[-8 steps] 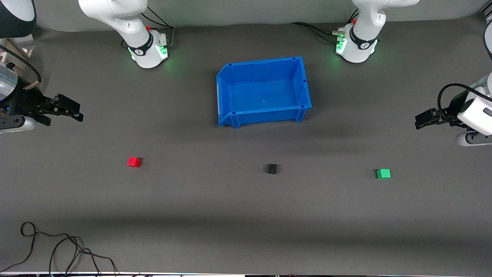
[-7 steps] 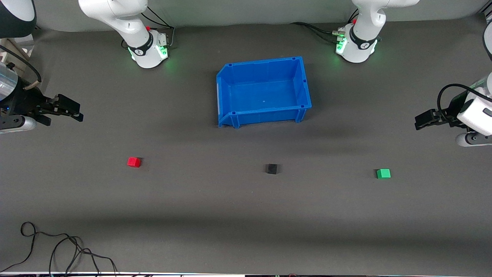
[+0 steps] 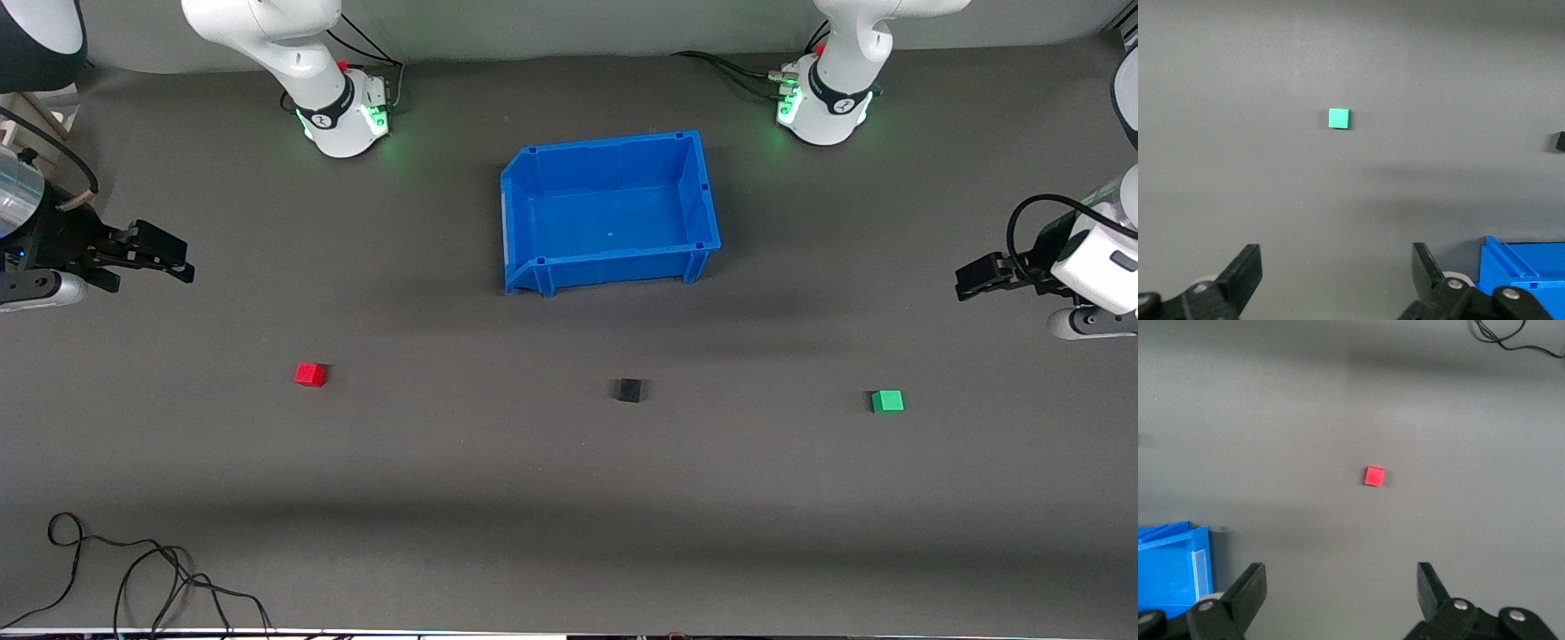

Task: Attach green and red cubes to black cube

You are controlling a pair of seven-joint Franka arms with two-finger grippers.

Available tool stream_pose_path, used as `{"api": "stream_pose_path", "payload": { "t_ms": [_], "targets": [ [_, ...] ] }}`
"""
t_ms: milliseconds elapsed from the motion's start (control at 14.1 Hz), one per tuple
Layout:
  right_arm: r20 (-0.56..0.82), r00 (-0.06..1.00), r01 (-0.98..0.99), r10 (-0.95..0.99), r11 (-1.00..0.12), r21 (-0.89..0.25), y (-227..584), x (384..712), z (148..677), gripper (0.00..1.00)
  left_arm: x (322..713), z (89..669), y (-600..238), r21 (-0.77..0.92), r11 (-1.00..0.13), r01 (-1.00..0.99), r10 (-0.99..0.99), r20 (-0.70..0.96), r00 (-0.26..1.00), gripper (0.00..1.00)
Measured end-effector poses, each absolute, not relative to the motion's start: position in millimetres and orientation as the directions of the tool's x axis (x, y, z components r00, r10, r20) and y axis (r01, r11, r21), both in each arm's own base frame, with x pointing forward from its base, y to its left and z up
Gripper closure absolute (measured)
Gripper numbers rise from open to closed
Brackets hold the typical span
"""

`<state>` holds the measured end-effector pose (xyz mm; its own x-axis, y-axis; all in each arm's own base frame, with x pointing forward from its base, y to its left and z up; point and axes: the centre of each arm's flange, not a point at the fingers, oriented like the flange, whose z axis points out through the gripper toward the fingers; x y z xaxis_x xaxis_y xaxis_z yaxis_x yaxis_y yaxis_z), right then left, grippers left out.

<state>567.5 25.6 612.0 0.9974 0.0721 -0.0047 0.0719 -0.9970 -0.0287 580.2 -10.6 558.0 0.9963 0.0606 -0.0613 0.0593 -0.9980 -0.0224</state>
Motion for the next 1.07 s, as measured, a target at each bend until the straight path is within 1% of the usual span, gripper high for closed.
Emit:
{"api": "stream_pose_path", "payload": {
  "t_ms": [854, 1068],
  "targets": [
    [-0.005, 0.997, 0.072, 0.072, -0.997, -0.029, 25.5, 567.5, 612.0, 0.00, 580.6, 558.8, -10.2, -0.022, -0.998, 0.057, 0.058, -0.060, 0.997, 0.00],
    [-0.005, 0.997, 0.072, 0.072, -0.997, -0.029, 25.5, 567.5, 612.0, 0.00, 578.9, 556.2, -9.9, -0.024, -0.998, 0.057, 0.059, -0.080, 0.995, 0.00]
  ]
}}
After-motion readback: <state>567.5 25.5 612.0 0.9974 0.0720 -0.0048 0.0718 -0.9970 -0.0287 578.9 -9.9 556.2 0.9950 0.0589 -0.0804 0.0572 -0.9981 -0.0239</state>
